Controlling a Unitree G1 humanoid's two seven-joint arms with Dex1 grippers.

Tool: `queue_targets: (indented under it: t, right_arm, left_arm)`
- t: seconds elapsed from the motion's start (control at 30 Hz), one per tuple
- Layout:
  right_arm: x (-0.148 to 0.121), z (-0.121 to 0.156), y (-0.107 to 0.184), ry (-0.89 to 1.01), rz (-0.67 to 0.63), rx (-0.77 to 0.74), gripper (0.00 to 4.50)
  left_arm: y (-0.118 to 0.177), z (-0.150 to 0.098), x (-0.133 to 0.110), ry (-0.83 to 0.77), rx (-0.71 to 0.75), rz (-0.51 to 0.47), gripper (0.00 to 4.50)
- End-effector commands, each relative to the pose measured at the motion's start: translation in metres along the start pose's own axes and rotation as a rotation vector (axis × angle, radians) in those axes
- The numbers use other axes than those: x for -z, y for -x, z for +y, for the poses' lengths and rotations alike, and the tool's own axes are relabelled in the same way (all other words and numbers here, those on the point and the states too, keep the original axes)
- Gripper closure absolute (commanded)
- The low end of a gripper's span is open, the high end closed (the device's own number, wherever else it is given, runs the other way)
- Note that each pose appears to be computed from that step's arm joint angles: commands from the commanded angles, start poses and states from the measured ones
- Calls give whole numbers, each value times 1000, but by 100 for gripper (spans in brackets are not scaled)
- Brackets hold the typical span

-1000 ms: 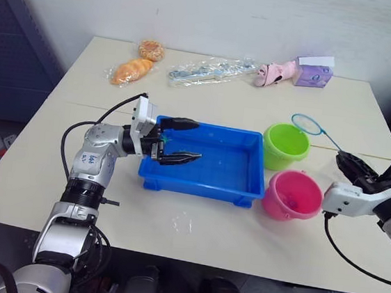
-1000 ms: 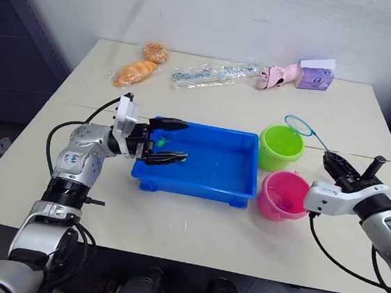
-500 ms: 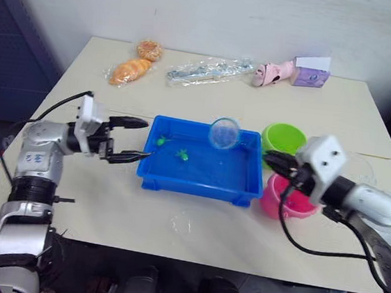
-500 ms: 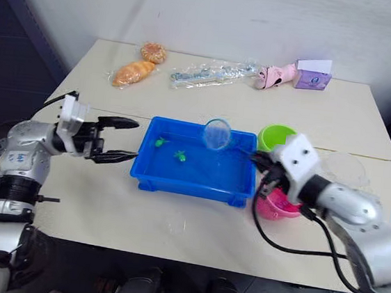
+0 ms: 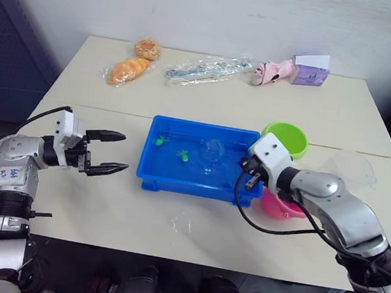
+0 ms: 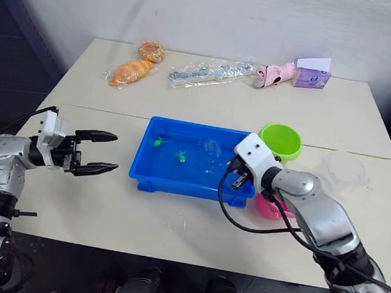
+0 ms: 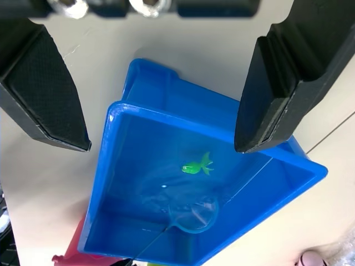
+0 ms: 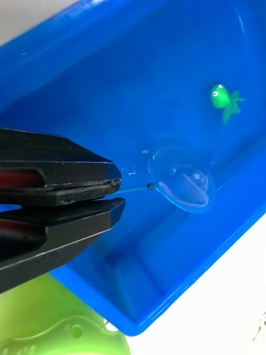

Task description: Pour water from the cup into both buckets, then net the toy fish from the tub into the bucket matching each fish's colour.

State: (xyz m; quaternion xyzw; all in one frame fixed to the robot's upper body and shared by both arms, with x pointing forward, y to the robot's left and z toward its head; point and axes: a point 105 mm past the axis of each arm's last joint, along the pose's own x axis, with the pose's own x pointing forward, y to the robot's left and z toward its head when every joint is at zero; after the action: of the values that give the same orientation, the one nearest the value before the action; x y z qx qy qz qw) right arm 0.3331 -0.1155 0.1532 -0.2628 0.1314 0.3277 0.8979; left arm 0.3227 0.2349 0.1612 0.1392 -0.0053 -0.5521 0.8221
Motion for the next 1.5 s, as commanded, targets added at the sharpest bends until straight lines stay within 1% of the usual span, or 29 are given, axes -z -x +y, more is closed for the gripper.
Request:
queue_targets:
  t: [0.03, 0.17, 0.33, 0.4, 0.53, 0.6, 0.67, 0.73, 0.8, 0.87, 0.93, 1.03, 1.1, 1.17, 1.3, 1.4, 1.5]
  right_arm:
    - [-13, 12, -8, -32, -36, -54, 450]
    - [-26, 31, -13, -146, -81, -146, 450]
    - [-33, 38, -7, -344, -127, -203, 450]
    - [-34, 38, -4, -394, -139, -215, 450]
    - [-41, 35, 16, -550, -214, -255, 450]
    - [-42, 34, 27, -575, -233, -272, 450]
    - [-41, 32, 42, -594, -257, -283, 450]
    - [-40, 29, 56, -597, -275, -276, 450]
    - [-39, 21, 70, -603, -295, -242, 450]
    - [-34, 3, 82, -616, -307, -135, 450]
    - [-30, -11, 93, -627, -326, -57, 450]
    - [-24, -34, 114, -621, -345, 65, 450]
    - [-18, -49, 127, -603, -328, 142, 450]
    - [-14, -58, 135, -592, -315, 187, 450]
    - [1, -83, 153, -549, -256, 330, 450]
    - [12, -97, 156, -467, -189, 419, 450]
    - [19, -100, 153, -343, -121, 443, 450]
  left_arm:
    - [4, 2, -10, -35, -19, -11, 4]
    - [1, 3, -11, -37, -20, -7, 4]
    - [-2, 5, -14, -44, -21, -8, 4]
    - [-3, 5, -16, -44, -19, -12, 4]
    - [-11, 3, -26, -36, 22, -47, 4]
    - [-17, 3, -32, -29, 37, -73, 4]
    - [-25, 4, -44, -20, 47, -121, 4]
    - [-34, 3, -54, -8, 63, -148, 4]
    - [-43, 3, -61, 31, 71, -150, 4]
    - [-54, -2, -71, 41, 116, -176, 4]
    - [-65, 0, -76, 58, 104, -165, 4]
    - [-82, -4, -91, 47, 144, -212, 4]
    - [-92, -7, -98, 43, 170, -233, 4]
    - [-99, -7, -101, 42, 179, -238, 4]
    - [-121, -10, -106, 12, 200, -264, 4]
    - [-132, -12, -105, 6, 207, -269, 4]
    - [-139, -13, -104, 0, 206, -271, 4]
